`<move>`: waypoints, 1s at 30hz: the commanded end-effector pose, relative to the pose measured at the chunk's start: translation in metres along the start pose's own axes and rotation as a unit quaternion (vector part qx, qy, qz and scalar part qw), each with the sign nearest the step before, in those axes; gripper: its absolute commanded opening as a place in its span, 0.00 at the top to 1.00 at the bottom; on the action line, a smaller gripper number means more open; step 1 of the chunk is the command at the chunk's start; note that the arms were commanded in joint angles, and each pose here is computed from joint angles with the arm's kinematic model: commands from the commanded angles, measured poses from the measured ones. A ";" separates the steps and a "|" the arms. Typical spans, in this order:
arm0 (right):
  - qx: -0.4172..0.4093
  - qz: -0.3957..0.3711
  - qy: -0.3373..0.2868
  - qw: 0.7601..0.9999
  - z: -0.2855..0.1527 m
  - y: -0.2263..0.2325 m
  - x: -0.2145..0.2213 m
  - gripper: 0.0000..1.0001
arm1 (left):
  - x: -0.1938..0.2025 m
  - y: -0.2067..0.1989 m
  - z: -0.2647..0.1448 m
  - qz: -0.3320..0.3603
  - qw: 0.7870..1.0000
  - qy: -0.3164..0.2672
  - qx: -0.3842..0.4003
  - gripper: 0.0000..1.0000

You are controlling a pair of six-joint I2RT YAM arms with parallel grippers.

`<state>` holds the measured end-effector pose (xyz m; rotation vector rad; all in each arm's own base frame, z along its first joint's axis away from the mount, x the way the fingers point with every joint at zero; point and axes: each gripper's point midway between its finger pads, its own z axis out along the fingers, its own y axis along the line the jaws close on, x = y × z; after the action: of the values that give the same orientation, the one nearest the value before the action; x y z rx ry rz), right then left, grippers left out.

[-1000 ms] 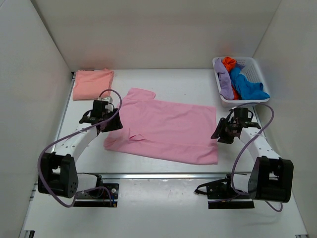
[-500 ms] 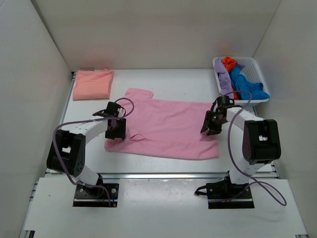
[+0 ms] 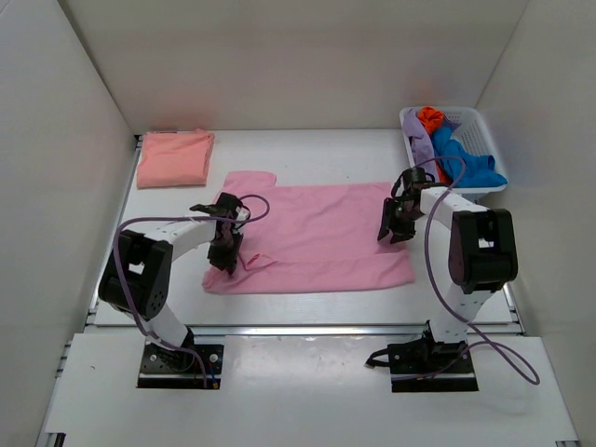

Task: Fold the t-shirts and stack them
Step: Grap the side of the flattened tshirt furthest away from the robot with both arms

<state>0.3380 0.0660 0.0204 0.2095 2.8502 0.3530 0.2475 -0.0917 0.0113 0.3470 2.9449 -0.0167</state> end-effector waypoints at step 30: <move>-0.069 -0.087 -0.231 0.967 -0.111 0.060 -0.058 0.37 | -0.247 0.058 -0.065 -0.127 0.943 -0.302 0.061 0.21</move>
<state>0.3580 0.0795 0.1279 0.0315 2.4858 0.3526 0.4487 -0.0813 0.1027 -0.0102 2.4741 -0.1989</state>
